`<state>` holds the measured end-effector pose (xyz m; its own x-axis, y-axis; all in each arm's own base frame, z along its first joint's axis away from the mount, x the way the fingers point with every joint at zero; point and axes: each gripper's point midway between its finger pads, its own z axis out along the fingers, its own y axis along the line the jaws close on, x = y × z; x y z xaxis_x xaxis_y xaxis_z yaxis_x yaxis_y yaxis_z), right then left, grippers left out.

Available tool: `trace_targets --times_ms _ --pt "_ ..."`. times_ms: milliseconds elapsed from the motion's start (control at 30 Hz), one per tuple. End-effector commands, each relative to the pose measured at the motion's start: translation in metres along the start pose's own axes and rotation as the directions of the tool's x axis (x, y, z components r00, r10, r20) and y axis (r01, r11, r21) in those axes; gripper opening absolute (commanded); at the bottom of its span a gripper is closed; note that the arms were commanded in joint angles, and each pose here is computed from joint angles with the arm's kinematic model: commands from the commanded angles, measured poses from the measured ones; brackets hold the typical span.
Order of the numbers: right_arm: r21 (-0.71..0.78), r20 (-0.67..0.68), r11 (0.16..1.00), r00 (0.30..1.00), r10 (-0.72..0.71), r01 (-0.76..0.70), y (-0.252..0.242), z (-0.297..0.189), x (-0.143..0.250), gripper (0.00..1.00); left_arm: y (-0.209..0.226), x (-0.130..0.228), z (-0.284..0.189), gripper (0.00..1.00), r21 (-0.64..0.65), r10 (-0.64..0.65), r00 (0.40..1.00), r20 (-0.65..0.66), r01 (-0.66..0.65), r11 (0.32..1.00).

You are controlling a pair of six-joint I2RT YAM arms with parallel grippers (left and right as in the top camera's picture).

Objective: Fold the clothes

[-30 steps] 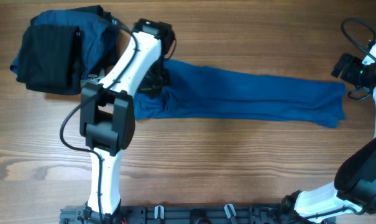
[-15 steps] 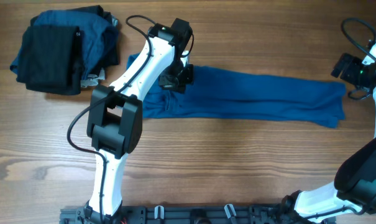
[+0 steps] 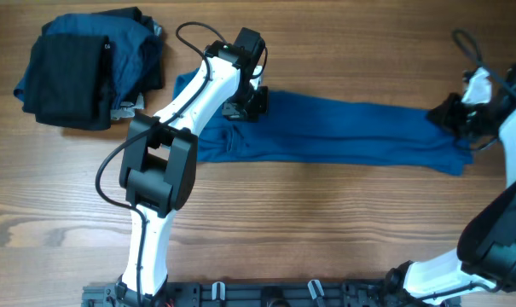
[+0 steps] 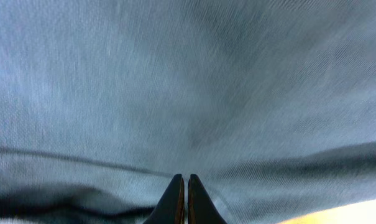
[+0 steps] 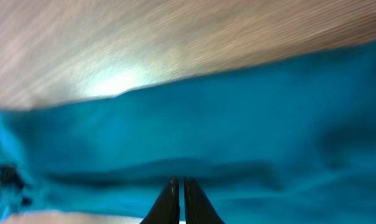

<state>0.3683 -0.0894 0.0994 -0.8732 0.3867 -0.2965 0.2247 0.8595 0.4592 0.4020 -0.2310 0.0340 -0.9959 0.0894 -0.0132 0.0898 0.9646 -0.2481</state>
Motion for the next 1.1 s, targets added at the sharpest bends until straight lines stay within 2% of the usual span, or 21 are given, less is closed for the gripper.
trace_targets --times_ms 0,233,367,500,633,767,867,967,1067 --pt "-0.253 -0.044 0.955 0.984 -0.172 0.156 0.054 0.027 0.031 0.04 -0.001 -0.007 0.004 0.04 0.013 0.024 0.999 0.025 -0.024 1.0" --pt "-0.291 -0.109 0.909 0.933 -0.342 0.299 0.089 0.081 0.071 0.04 -0.001 -0.012 0.01 0.04 0.018 0.027 0.999 0.039 -0.028 0.999" --pt "-0.228 -0.136 0.932 0.939 -0.316 0.281 0.076 0.102 0.078 0.04 -0.001 -0.012 0.016 0.04 0.019 0.027 0.999 0.031 -0.028 0.999" --pt "-0.113 -0.222 0.965 0.94 -0.258 0.238 0.045 0.119 0.09 0.04 0.0 -0.012 0.018 0.04 0.017 0.026 0.999 0.028 -0.026 1.0" --pt "-0.094 -0.306 0.977 0.929 -0.209 0.189 0.024 0.145 0.116 0.04 0.0 -0.012 0.018 0.04 0.018 0.025 0.999 0.03 -0.026 1.0" --pt "-0.077 -0.324 0.988 0.934 -0.149 0.131 0.018 0.155 0.121 0.04 -0.018 -0.022 -0.011 0.04 0.043 0.054 0.994 0.099 -0.059 0.997" --pt "-0.074 -0.325 0.99 0.935 -0.14 0.123 0.018 0.155 0.121 0.04 -0.055 -0.013 -0.032 0.04 0.17 0.094 0.99 0.105 -0.111 0.979" --pt "-0.072 -0.334 0.99 0.933 -0.136 0.118 0.018 0.154 0.123 0.04 -0.098 0.011 -0.033 0.04 0.321 0.15 0.988 0.044 -0.156 0.934" --pt "-0.048 -0.335 0.991 0.932 -0.135 0.127 0.014 0.155 0.123 0.04 -0.13 0.021 -0.038 0.04 0.43 0.204 0.978 0.048 -0.204 0.879"
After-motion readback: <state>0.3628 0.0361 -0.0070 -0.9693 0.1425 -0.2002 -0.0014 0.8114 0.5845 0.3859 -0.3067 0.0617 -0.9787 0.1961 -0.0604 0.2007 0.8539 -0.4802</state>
